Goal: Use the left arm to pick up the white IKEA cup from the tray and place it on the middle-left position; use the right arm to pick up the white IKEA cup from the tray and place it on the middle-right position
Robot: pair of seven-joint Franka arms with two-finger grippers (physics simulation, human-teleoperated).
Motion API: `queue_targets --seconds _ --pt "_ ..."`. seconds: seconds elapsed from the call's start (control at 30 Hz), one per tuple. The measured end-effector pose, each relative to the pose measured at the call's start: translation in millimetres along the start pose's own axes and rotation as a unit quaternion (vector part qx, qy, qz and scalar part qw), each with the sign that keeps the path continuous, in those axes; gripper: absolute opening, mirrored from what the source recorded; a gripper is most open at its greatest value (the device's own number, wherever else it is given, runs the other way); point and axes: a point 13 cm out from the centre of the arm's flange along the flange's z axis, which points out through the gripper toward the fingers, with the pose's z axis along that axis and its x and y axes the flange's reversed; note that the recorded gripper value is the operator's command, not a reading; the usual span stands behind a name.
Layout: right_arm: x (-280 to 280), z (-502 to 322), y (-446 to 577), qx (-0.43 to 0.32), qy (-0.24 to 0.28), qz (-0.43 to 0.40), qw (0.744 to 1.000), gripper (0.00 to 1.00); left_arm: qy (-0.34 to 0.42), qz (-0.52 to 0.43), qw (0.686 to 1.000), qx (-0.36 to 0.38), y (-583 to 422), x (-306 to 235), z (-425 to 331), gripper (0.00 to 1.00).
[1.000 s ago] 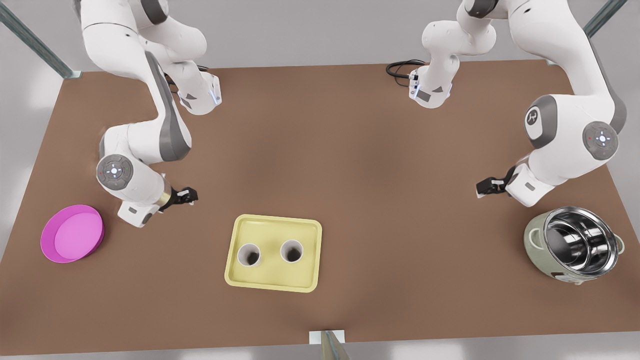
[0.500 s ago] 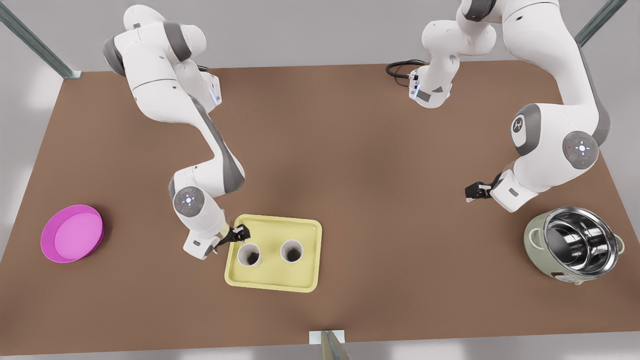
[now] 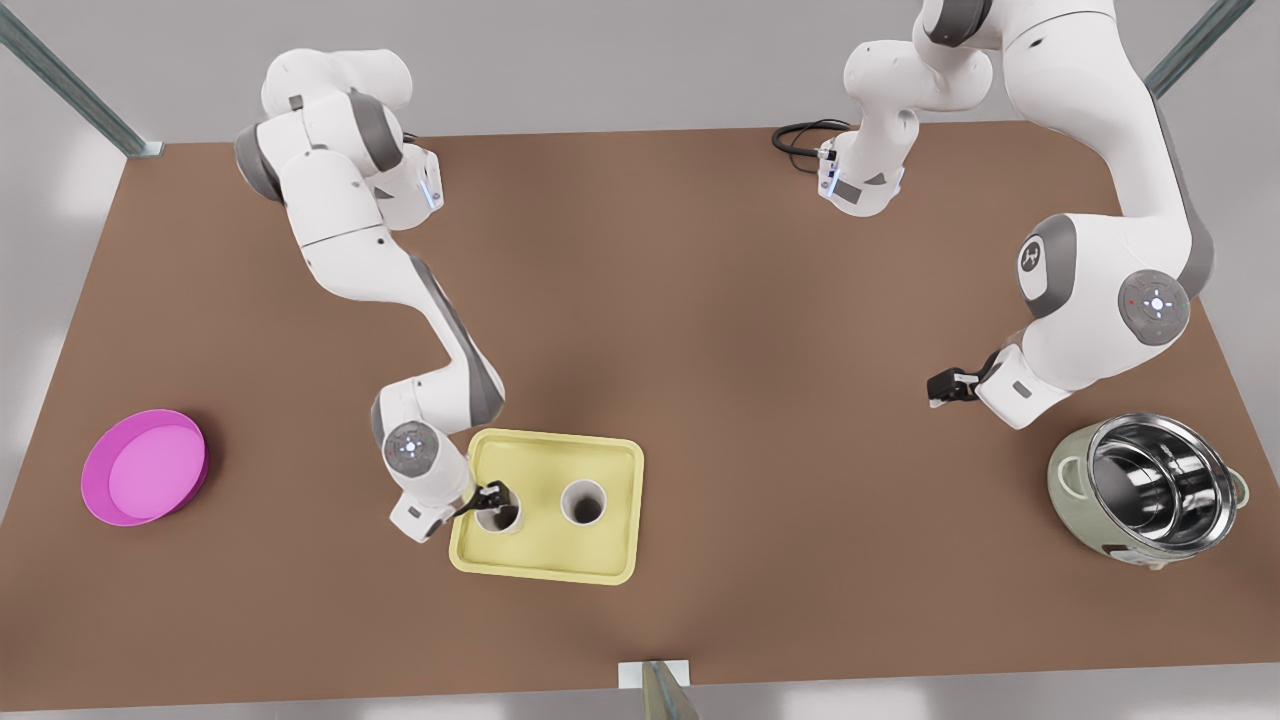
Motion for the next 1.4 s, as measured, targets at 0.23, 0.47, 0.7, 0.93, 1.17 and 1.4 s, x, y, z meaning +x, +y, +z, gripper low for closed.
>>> queue_targets --seconds 0.23,0.47,0.7,0.93,1.17,1.4 --pt "-3 7 14 -0.017 -0.01 0.018 1.0 0.48 0.0 0.002 1.0 0.0 -2 -2 4 1.0" --pt "-9 4 36 -0.057 -0.021 0.056 0.997 0.23 -0.002 0.005 1.0 -0.001 -6 -3 3 1.0" --pt "-33 -99 -29 -0.069 -0.045 0.09 0.993 0.18 -0.002 0.003 1.0 -0.001 -7 -4 6 1.0" --pt "2 -105 -236 0.01 0.011 0.051 0.999 0.21 0.005 0.031 0.999 -0.012 -61 -5 25 1.0" --pt "27 -40 -267 0.018 0.059 -0.044 0.997 0.23 0.012 0.071 0.997 -0.034 -241 -15 144 1.0" --pt "31 -10 -271 0.013 0.062 -0.108 0.992 1.0 -0.089 0.031 0.995 -0.018 -325 -78 195 1.0"
